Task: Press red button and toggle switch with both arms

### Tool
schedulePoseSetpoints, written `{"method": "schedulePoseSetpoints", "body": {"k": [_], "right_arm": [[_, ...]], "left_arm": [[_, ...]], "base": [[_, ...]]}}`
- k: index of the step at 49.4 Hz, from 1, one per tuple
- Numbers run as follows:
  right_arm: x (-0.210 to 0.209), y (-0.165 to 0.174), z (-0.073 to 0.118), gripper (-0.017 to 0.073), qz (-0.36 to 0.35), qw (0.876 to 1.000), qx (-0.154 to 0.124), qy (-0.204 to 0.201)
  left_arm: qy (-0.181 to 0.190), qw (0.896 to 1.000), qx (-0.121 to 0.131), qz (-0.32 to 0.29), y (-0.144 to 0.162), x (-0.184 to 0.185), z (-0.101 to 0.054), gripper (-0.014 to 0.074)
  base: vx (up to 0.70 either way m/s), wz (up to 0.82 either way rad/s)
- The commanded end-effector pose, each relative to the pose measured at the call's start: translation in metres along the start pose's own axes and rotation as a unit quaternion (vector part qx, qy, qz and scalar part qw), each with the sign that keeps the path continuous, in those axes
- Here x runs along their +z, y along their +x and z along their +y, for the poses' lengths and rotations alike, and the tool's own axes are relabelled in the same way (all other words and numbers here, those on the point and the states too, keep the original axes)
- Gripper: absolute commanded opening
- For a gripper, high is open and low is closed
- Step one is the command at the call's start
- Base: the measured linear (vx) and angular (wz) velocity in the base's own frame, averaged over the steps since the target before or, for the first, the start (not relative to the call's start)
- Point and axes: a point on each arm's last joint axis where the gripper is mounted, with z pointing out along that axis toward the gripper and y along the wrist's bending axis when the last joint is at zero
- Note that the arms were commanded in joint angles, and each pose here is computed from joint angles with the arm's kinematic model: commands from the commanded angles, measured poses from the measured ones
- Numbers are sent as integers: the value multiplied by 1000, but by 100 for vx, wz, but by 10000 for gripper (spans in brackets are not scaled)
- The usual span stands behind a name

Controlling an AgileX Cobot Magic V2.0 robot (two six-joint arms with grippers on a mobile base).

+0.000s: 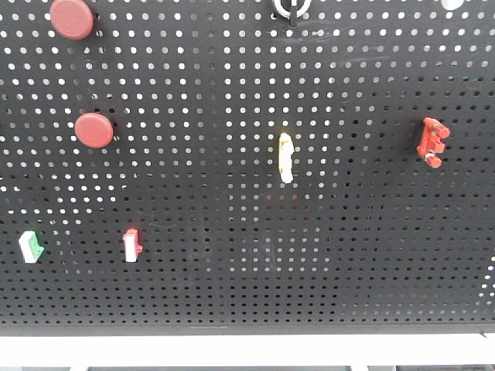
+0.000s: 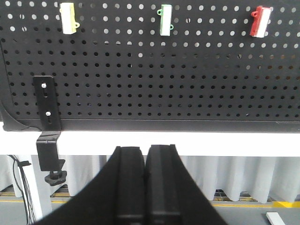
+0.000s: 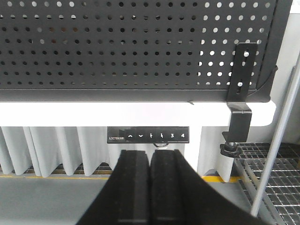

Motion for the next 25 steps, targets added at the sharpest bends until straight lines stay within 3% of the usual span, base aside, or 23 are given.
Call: {"method": "schedulePoseSetpoints", "body": {"k": [1,20,25], "right_arm": [[-1,-4,1,-3,-40,999,-5,-2],[-1,-4,1,-3,-41,999,-5,-2],[-1,-4,1,-3,-42,999,-5,-3]], "left_arm": [[0,1000,-9,-25,2,2,0,2],[0,1000,-8,-25,2,2,0,2],[0,999,11,-34,0,2,0,2]], "base": [[1,0],[0,0],[0,0]]}}
